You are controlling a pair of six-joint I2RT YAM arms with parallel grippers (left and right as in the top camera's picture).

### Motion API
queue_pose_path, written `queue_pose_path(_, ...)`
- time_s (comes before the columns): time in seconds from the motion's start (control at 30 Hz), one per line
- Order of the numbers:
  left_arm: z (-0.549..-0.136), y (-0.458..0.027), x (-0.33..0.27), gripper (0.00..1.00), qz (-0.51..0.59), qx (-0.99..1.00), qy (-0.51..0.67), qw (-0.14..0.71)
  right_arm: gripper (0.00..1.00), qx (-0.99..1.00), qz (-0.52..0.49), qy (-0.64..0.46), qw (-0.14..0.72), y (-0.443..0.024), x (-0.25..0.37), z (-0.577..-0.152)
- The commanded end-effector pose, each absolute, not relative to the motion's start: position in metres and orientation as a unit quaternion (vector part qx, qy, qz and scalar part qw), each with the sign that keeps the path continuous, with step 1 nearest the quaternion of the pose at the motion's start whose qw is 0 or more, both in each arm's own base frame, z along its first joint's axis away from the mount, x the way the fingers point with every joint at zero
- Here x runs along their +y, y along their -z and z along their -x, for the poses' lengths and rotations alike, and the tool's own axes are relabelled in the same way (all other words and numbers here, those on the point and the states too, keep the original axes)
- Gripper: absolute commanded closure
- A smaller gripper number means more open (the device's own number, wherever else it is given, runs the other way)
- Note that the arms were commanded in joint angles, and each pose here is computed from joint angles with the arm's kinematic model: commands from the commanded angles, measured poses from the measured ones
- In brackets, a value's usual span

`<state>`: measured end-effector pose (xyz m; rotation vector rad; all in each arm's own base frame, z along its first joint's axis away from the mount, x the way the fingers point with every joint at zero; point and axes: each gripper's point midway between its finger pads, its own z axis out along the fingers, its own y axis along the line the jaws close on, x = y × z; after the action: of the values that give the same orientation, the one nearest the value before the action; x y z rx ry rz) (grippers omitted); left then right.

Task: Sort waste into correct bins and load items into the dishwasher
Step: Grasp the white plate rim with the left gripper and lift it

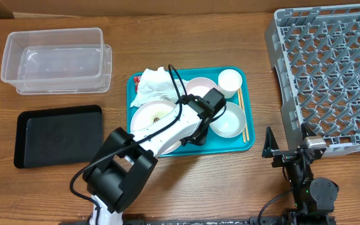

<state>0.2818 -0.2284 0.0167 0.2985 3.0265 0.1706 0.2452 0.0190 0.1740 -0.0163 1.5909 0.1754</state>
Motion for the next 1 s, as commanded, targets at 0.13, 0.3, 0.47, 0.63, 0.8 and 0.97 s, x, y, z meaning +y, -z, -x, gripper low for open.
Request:
queue_pose_path(0.13,-0.2820,-0.0073,-0.2257,0.57,-0.085,0.993,-0.068,0.046,0.00,0.712,0.004,-0.074,0.699,-0.1723,0.0166,-0.2455)
queue_pose_path(0.3,-0.2837,-0.0076,-0.2249,0.61,-0.085,0.992,-0.072,0.051,0.00,0.712,0.003,-0.075,0.699,-0.1723,0.0166,-0.2455)
queue_pose_path(0.47,-0.2875,-0.0083,-0.2235,0.71,-0.084,0.992,-0.078,0.061,0.00,0.712,0.004,-0.074,0.699,-0.1723,0.0166,-0.2455)
queue_pose_path(0.63,-0.2887,-0.0085,-0.2245,0.74,-0.088,0.990,-0.083,0.068,0.00,0.712,0.004,-0.074,0.699,-0.1723,0.0166,-0.2455)
queue_pose_path(0.8,-0.2881,-0.0071,-0.2249,0.87,-0.092,0.989,-0.090,0.071,0.00,0.712,0.004,-0.074,0.699,-0.1723,0.0166,-0.2455)
queue_pose_path(0.97,-0.2853,-0.0006,-0.2250,0.88,-0.096,0.989,-0.096,0.064,0.00,0.712,0.004,-0.074,0.699,-0.1723,0.0166,-0.2455)
